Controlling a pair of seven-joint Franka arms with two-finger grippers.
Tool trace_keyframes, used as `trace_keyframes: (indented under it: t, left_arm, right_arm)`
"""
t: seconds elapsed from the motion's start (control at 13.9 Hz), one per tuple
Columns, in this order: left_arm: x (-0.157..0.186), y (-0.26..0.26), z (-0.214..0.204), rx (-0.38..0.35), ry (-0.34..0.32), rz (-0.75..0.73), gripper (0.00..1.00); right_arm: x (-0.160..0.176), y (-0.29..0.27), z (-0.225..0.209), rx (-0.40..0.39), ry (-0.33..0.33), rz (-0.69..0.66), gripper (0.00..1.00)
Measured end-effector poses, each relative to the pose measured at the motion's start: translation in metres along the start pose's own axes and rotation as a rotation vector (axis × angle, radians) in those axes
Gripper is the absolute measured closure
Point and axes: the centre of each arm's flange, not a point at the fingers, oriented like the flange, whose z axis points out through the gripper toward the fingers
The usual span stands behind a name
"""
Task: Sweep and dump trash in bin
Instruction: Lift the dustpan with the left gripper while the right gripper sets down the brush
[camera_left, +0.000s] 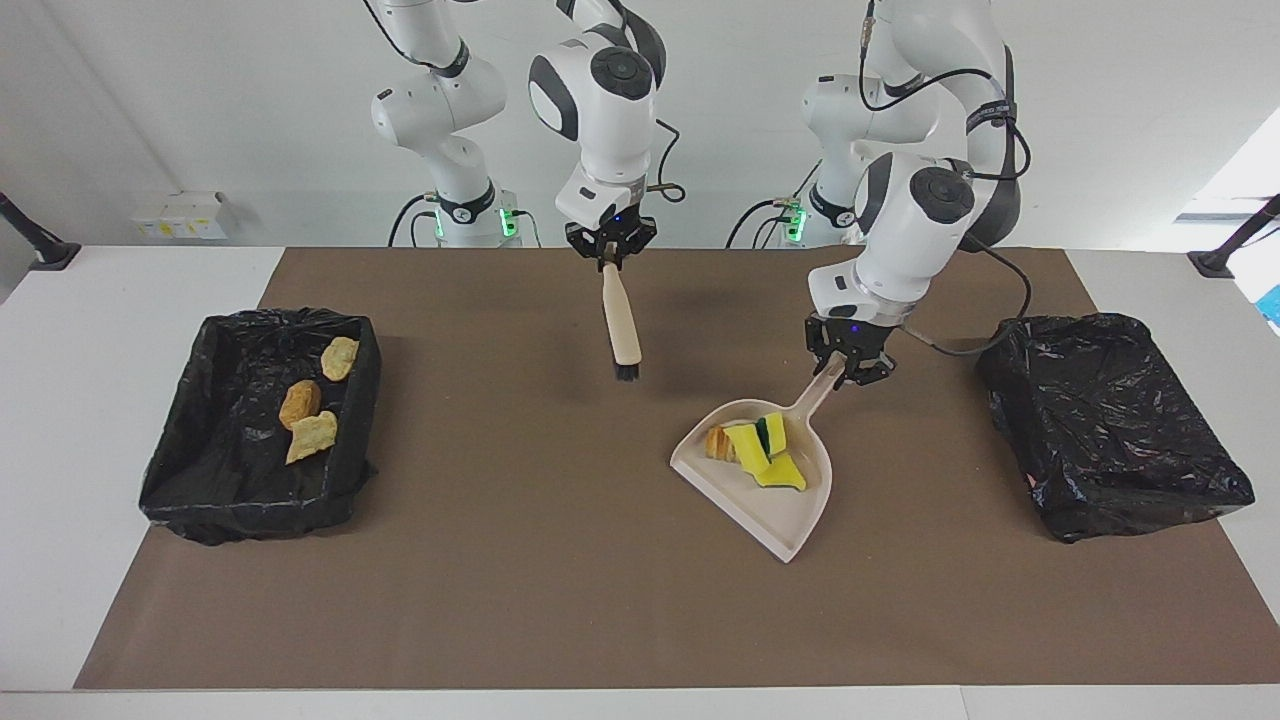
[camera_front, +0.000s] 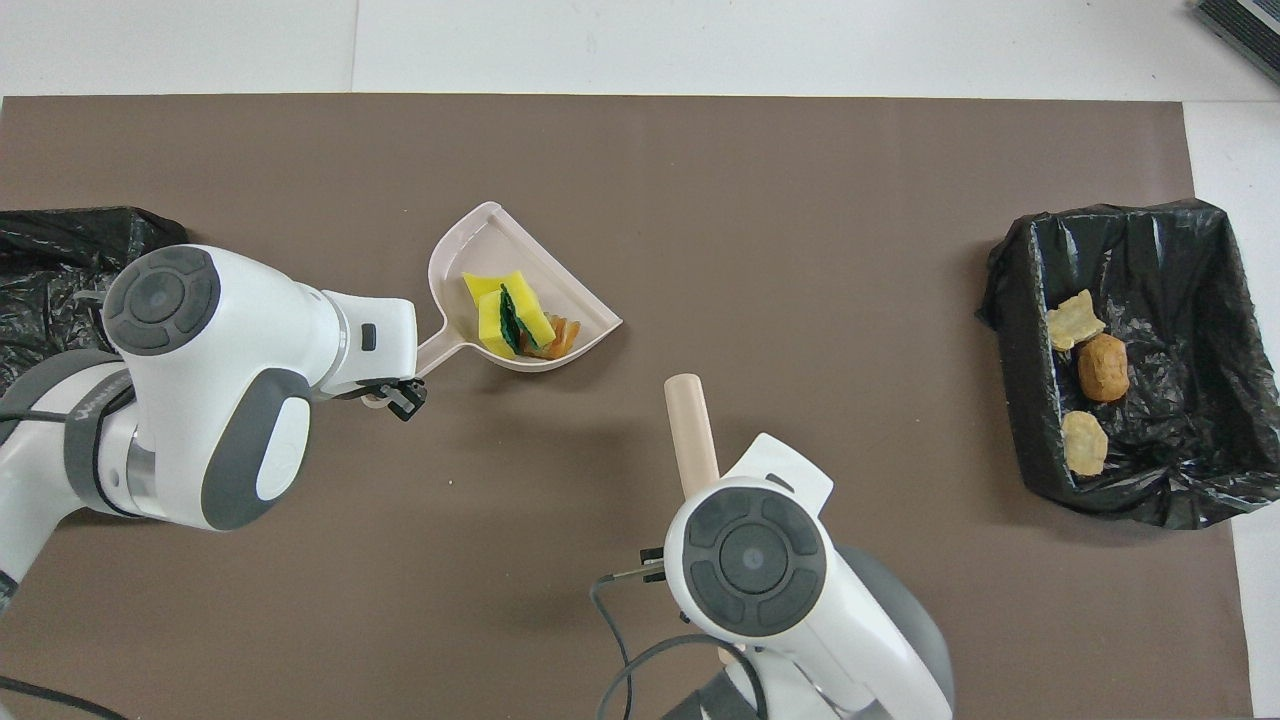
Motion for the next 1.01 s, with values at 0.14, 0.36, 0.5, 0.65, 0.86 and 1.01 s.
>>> trace_keyframes:
  t: [0.14, 0.36, 0.5, 0.65, 0.86, 1.01]
  left_arm:
    - [-0.009, 0.001, 0.016, -0.016, -0.031, -0.003, 0.67]
    - [-0.020, -0.008, 0.026, -0.027, -0.050, -0.018, 0.67]
    - [-0.024, -0.008, 0.030, -0.032, -0.059, -0.019, 0.67]
    - [-0.026, -0.002, 0.039, -0.041, -0.075, -0.010, 0.67]
    - [-0.027, 0.003, 0.044, -0.047, -0.085, -0.014, 0.67]
    - [-0.026, 0.005, 0.045, -0.047, -0.088, -0.070, 0.63]
  right_arm:
    - [-0.010, -0.028, 0.017, 0.047, 0.039, 0.062, 0.75]
    - [-0.016, -0.061, 0.049, 0.068, 0.034, 0.089, 0.75]
    - [-0.013, -0.063, 0.058, 0.065, 0.027, 0.091, 0.75]
    - [-0.012, -0.062, 0.057, 0.068, 0.026, 0.096, 0.75]
    - [-0.012, -0.062, 0.058, 0.074, 0.018, 0.102, 0.75]
    - [-0.016, -0.069, 0.065, 0.075, 0.016, 0.093, 0.75]
